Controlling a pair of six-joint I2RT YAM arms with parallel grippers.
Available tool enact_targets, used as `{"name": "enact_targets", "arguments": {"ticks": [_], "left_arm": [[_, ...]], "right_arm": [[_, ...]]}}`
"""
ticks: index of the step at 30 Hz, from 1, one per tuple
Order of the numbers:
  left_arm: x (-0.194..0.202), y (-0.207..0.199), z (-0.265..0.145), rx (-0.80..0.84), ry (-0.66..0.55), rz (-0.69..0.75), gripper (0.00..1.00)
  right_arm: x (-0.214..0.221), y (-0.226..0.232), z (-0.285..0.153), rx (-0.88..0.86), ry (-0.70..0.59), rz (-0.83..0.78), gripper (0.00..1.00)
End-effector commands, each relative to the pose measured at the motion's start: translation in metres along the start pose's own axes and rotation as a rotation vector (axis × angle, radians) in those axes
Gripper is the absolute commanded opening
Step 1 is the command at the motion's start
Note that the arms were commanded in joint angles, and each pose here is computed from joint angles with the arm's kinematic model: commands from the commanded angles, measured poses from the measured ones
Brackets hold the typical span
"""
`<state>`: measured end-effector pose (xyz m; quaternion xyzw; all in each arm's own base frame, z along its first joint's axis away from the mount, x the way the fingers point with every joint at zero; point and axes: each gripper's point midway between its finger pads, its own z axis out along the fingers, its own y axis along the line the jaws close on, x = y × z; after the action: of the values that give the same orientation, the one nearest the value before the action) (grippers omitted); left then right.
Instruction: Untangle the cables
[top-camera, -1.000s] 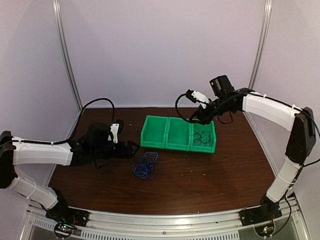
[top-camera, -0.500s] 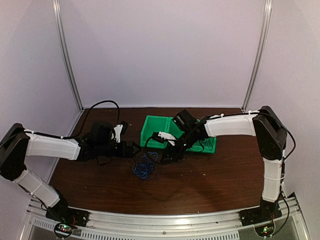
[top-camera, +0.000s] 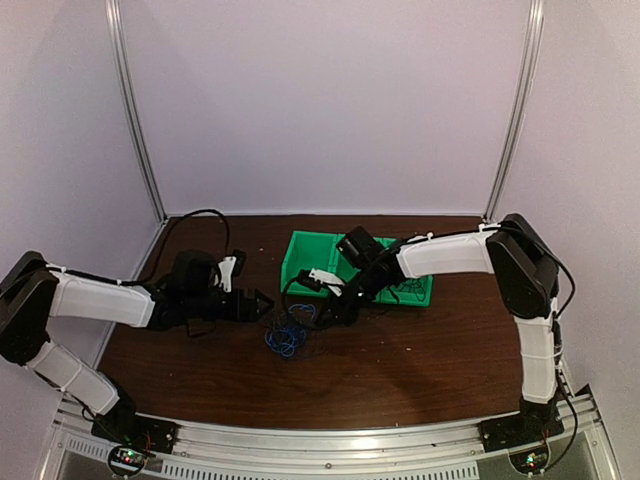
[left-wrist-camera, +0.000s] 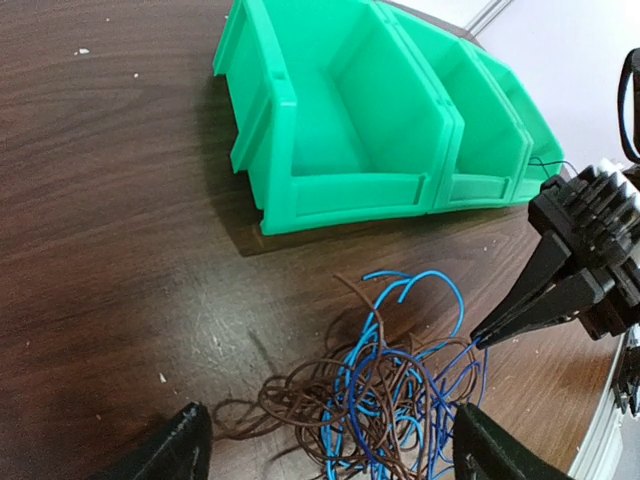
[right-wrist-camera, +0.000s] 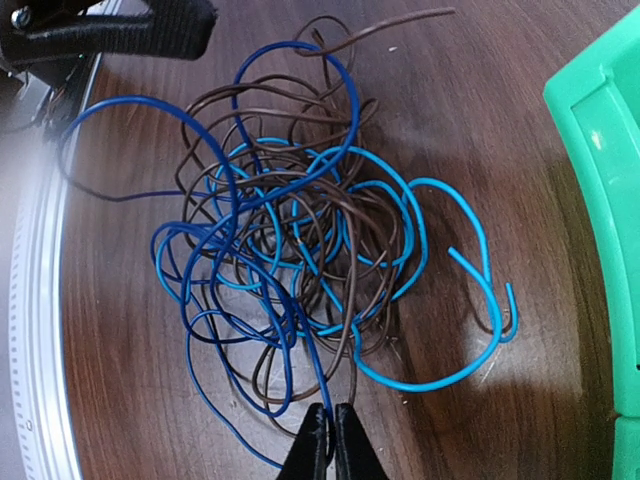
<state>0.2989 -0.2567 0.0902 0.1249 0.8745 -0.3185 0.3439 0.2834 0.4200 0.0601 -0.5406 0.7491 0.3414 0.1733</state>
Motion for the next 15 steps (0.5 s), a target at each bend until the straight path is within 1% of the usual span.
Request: {"name": "enact_targets", "arguments": {"ticks": [1,4,5,6,7,9,11,12,15], "left_arm": [[-0.031,-0.017,-0.014,0.055,-0.119,0.057,0.84],[-0.043,-0.027,-0.025,0.089,-0.175,0.102,0.83],[-0.049,-0.038,-0.032,0.131,-0.209,0.129,0.83],[-0.056,-0.048,-0.04,0.169,-0.254,0.16,0.81],[-0.062,-0.057,-0.05,0.193,-0.309,0.195,0.78],[-0.072,-0.078,-0.077,0.239,-0.47,0.277,0.77],[-0.076,-0.095,-0.097,0.284,-0.587,0.341,0.78],[-0.077,-0.103,-0.101,0.305,-0.61,0.365,0.78],[-0.074,-0.132,-0.093,0.348,-0.607,0.46,0.78]], "right_arm": [[-0.022,0.015,-0.02,0.017,-0.039,-0.056,0.0],[-0.033,0.03,-0.04,0.023,-0.048,-0.096,0.0],[-0.037,0.036,-0.048,0.018,-0.055,-0.108,0.0],[-0.04,0.044,-0.056,0.006,-0.061,-0.116,0.0],[-0.046,0.052,-0.065,-0.008,-0.08,-0.129,0.0],[-0.059,0.069,-0.083,-0.035,-0.121,-0.157,0.0],[-0.072,0.083,-0.1,-0.055,-0.159,-0.188,0.0],[-0.079,0.088,-0.108,-0.053,-0.174,-0.206,0.0],[-0.096,0.097,-0.127,-0.038,-0.218,-0.247,0.0]]}}
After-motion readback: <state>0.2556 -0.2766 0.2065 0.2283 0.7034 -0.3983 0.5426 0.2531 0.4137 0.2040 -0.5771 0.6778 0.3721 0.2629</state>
